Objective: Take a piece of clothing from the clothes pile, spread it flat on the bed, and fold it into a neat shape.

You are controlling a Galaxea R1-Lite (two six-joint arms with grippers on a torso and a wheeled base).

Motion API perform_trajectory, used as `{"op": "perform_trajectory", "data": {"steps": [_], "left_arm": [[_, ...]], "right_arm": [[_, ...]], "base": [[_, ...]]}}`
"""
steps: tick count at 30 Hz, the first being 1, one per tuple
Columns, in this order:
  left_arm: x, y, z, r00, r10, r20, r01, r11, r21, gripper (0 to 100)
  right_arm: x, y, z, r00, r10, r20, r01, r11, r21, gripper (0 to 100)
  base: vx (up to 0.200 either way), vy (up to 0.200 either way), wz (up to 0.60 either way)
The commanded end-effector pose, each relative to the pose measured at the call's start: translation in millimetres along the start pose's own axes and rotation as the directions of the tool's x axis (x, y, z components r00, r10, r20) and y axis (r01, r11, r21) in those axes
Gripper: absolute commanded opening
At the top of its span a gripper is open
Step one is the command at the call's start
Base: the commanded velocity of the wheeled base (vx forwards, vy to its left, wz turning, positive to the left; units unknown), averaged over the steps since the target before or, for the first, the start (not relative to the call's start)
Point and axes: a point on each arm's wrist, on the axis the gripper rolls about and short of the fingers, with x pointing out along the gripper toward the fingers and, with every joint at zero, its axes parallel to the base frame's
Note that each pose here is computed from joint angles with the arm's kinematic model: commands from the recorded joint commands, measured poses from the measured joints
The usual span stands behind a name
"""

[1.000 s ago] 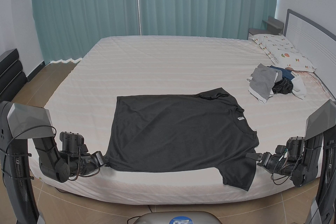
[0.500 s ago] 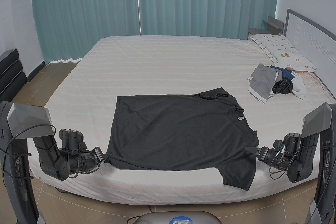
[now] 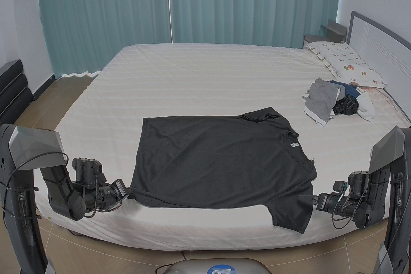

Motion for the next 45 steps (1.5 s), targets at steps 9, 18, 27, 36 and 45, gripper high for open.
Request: {"op": "perform_trajectory", "data": {"steps": [9, 18, 27, 36, 45], "left_arm": [[1, 0, 0, 1.0, 0.001, -0.001, -0.001, 1.0, 0.0, 0], [1, 0, 0, 1.0, 0.001, -0.001, -0.001, 1.0, 0.0, 0], [1, 1, 0, 1.0, 0.002, -0.002, -0.002, 1.0, -0.001, 0], [-1, 0, 0, 1.0, 0.0, 0.0, 0.0, 1.0, 0.0, 0], [-8, -4, 1, 1.0, 0.003, 0.019, -0.003, 1.0, 0.011, 0]], "right_arm": [[4, -1, -4, 0.999, 0.026, -0.022, -0.026, 1.0, -0.002, 100], [6, 6, -7, 0.996, 0.079, -0.05, -0.08, 0.997, -0.012, 100], [1, -3, -3, 0.998, 0.054, -0.026, -0.054, 0.999, 0.0, 0], [-5, -6, -3, 0.999, 0.039, -0.022, -0.039, 0.999, 0.008, 0], [-27, -2, -14, 0.996, 0.039, -0.077, -0.043, 0.998, -0.046, 0]], "base": [[0.0, 0.0, 0.0], [0.0, 0.0, 0.0], [0.0, 0.0, 0.0], [0.0, 0.0, 0.0], [0.0, 0.0, 0.0]]}}
